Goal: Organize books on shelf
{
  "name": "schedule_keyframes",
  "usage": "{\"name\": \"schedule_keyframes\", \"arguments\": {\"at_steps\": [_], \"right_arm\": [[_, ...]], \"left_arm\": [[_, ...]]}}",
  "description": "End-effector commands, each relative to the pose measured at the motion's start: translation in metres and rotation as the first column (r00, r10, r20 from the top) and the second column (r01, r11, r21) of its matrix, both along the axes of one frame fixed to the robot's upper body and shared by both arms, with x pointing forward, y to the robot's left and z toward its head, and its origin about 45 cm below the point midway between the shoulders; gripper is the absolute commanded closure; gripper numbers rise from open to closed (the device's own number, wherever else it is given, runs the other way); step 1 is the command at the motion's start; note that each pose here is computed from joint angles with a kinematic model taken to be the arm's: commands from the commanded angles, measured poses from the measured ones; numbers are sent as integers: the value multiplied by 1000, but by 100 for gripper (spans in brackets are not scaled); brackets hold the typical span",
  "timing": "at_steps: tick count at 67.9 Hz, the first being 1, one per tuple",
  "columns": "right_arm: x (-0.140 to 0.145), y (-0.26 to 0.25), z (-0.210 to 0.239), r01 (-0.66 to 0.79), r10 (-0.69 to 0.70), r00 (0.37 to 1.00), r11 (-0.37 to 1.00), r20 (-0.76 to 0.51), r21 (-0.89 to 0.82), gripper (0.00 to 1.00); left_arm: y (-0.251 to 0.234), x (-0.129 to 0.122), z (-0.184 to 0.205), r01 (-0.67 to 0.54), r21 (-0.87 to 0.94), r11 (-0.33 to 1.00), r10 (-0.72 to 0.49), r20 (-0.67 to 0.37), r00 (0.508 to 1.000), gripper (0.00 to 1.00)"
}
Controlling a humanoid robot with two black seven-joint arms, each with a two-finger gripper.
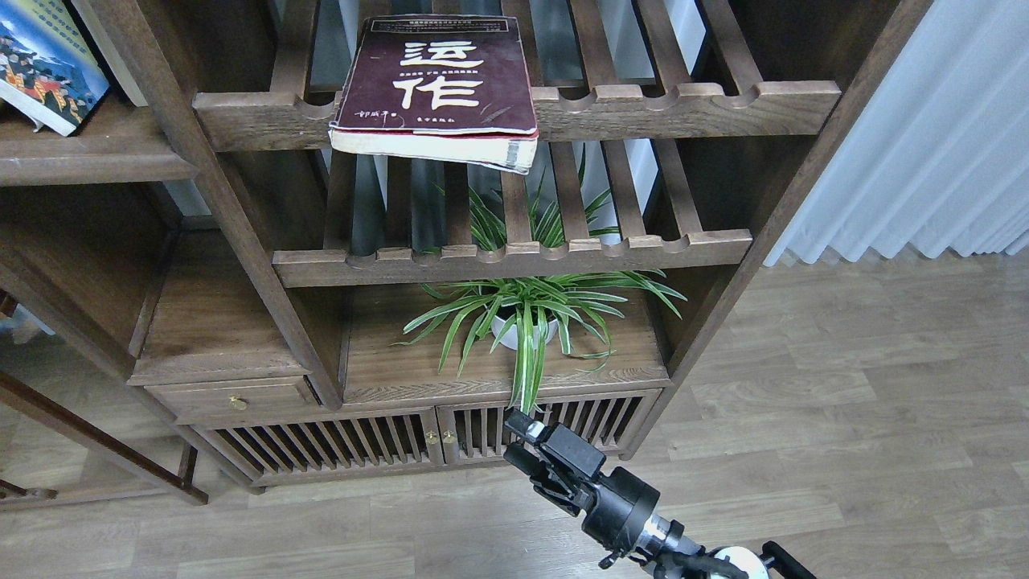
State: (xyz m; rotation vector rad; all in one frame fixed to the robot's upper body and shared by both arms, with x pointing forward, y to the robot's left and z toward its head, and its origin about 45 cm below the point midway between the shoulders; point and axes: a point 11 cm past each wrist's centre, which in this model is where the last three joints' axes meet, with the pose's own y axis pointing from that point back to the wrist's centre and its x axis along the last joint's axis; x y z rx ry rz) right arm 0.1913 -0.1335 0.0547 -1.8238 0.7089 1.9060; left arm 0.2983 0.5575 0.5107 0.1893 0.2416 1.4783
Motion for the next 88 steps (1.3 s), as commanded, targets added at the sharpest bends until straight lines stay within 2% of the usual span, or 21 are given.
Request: {"name": "schedule_keyframes", "arguments": {"at_steps": [1, 12, 22, 31, 49, 69, 80, 88], "right_arm": [[0, 0, 0, 0, 0, 1000, 1000, -1, 0, 1], [-1, 0, 0, -1, 1, 1000, 1000, -1, 1, 1], [-3, 1, -1, -2, 2, 1000, 1000, -6, 1, 1], [-3, 0, -1, -1, 1, 1000, 1000, -7, 1, 1], [-5, -1, -3, 4, -4, 1000, 1000, -14, 0, 1], [-6, -2, -4, 7, -7, 1000, 1000, -16, -1, 1], [-3, -1, -3, 4, -4, 1000, 1000, -10, -2, 1], [-2, -1, -2, 3, -3, 1000, 1000, -7, -2, 1]], "left_arm": [[3, -2, 4, -7, -3, 1000, 8, 16, 1000, 99], [9, -6, 7, -25, -10, 1000, 25, 35, 999, 99], [11, 1, -14, -15, -71, 997, 16, 20, 1000, 99], [-8, 30, -39, 56, -164, 985, -58, -5, 998, 99], [-27, 71, -48, 100, -240, 965, -99, 18, 995, 99], [-31, 99, -46, 95, -286, 954, -82, 59, 995, 98], [-46, 132, -44, 107, -358, 928, -71, 113, 991, 97], [-56, 147, -41, 115, -390, 914, -66, 136, 988, 97]]}}
